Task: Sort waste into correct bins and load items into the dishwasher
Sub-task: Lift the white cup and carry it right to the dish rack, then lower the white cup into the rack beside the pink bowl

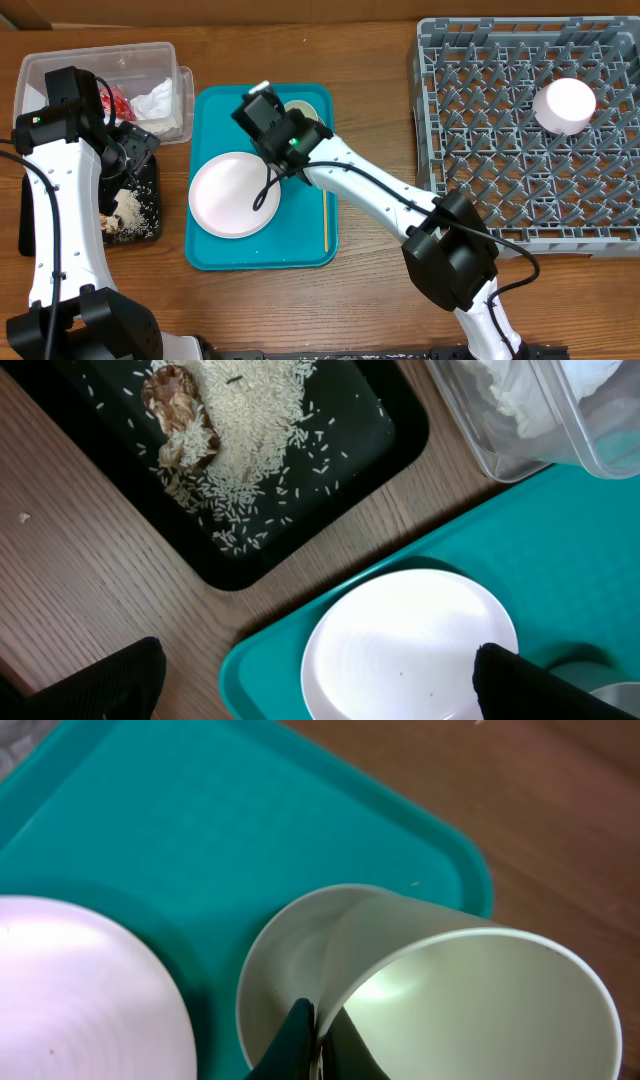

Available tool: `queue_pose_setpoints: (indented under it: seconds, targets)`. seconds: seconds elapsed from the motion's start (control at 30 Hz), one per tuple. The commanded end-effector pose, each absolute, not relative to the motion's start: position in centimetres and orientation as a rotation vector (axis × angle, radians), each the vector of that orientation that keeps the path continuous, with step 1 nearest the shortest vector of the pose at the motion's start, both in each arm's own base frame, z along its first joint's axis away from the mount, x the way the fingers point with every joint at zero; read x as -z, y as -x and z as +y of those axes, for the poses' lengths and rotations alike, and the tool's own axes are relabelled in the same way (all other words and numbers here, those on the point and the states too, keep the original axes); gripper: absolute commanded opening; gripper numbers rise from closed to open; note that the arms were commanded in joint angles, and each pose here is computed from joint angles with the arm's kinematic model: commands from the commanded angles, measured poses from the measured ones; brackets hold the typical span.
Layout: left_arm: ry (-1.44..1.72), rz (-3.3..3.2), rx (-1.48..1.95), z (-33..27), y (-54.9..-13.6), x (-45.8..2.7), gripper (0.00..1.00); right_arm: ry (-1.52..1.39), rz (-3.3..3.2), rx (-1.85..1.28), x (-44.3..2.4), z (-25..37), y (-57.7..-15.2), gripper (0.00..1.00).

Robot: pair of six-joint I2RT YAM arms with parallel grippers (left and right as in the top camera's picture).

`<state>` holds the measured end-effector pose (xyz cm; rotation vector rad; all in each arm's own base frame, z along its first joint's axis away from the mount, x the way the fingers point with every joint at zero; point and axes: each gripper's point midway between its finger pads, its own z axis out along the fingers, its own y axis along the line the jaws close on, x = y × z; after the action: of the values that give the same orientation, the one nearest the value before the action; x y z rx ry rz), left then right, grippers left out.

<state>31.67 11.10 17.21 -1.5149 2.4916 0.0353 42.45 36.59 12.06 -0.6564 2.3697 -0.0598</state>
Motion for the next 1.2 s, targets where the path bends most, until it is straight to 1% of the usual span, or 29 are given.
queue_pose_setpoints:
  seconds: [0.0, 0.07, 0.1, 0.2, 0.3, 0.43, 0.57, 0.6, 0.73, 0.83, 1.0, 1.1, 1.17]
  targets:
    - [1.542, 2.466, -0.028, 11.1, -31.5, -17.4, 1.00, 0.560, 2.288, 0.090, -17.4, 36.2, -44.2, 0.04]
    - [1.542, 2.466, -0.028, 11.2, -31.5, -17.4, 1.00, 0.500, 2.272, 0.104, -19.7, 35.3, -44.7, 0.04]
    - [1.542, 2.466, -0.028, 11.2, -31.5, -17.4, 1.00, 0.426, 2.262, 0.112, -21.6, 34.2, -45.1, 0.04]
    - [1.542, 2.466, -0.028, 11.2, -31.5, -17.4, 1.00, 0.296, 2.264, 0.110, -25.1, 31.1, -45.9, 0.04]
    - [1.542, 2.466, -0.028, 11.2, -31.5, -17.4, 1.00, 0.077, 2.297, 0.126, -27.6, 25.0, -47.2, 0.04]
    - [1.542, 2.466, -0.028, 11.2, -31.5, -17.4, 1.00, -0.251, 2.371, 0.116, -28.6, 15.4, -47.8, 0.04]
    - [1.542, 2.466, -0.028, 11.2, -31.5, -17.4, 1.00, -0.438, 2.467, -0.015, -28.6, 8.0, -47.6, 0.04]
    - [1.542, 2.466, -0.028, 11.2, -31.5, -17.4, 1.00, -0.504, 2.498, -0.085, -28.4, 5.7, -47.3, 0.04]
    - [1.542, 2.466, -0.028, 11.2, -31.5, -17.4, 0.99, -0.647, 2.569, -0.395, -27.5, 1.0, -46.5, 0.04]
    - [1.542, 2.466, -0.028, 11.2, -31.5, -17.4, 1.00, -0.607, 2.564, -0.750, -27.6, -0.4, -46.1, 0.04]
    - [1.542, 2.466, -0.028, 11.2, -31.5, -17.4, 1.00, -0.466, 2.370, -1.337, -29.1, -1.4, -44.9, 0.04]
    - [1.542, 2.466, -0.028, 11.2, -31.5, -17.4, 1.00, -0.450, 2.205, -1.608, -29.0, -2.5, -44.1, 0.04]
    - [1.542, 2.466, -0.028, 11.2, -31.5, -17.4, 1.00, -0.464, 2.136, -1.709, -28.1, -2.9, -43.7, 0.04]
